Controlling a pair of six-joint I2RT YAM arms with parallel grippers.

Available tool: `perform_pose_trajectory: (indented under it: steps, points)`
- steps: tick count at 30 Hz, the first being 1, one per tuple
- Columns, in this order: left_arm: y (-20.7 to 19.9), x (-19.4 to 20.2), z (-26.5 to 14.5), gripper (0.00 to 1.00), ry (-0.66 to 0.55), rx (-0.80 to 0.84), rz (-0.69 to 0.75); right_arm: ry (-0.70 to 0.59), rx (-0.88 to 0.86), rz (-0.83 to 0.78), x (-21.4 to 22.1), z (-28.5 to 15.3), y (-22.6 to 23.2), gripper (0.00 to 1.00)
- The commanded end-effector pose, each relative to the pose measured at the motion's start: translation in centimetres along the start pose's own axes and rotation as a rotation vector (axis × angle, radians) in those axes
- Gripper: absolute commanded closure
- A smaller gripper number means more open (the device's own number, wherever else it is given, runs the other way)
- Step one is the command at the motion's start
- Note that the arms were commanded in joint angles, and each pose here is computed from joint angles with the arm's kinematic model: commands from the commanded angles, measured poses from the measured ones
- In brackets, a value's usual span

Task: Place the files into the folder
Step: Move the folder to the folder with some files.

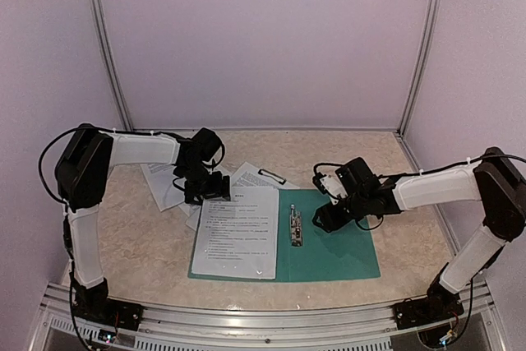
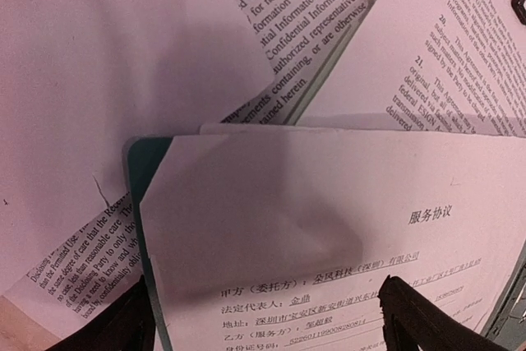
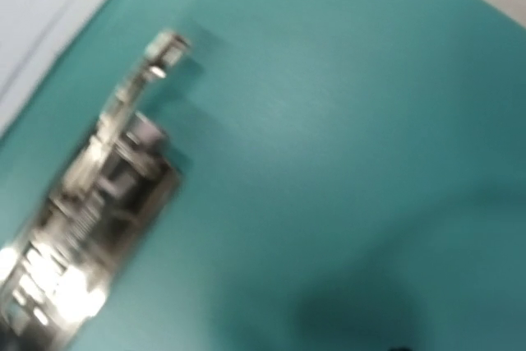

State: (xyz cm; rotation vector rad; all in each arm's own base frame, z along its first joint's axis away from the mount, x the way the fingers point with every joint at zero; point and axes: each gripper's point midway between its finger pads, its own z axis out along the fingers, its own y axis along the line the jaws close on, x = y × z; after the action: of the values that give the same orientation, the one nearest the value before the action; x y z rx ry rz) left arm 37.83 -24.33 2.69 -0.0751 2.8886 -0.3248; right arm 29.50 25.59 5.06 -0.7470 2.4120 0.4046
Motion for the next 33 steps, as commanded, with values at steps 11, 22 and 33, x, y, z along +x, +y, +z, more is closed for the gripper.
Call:
perform_pose_trajectory:
  steps: [11,22,33]
  points:
    - [-5.8,2.4,1.9,0.09,0.034,0.034,0.085,0.001,0.032,0.023,1.1,-1.0,-0.8,0.37]
    - [-11.0,4.6,1.6,0.10,0.061,0.148,0.138,-0.020,0.077,0.009,-0.8,-1.6,-1.4,0.36]
    - [-8.2,1.2,-3.9,0.07,-0.128,0.126,0.104,-0.148,-0.004,-0.026,-10.7,1.0,0.5,0.28]
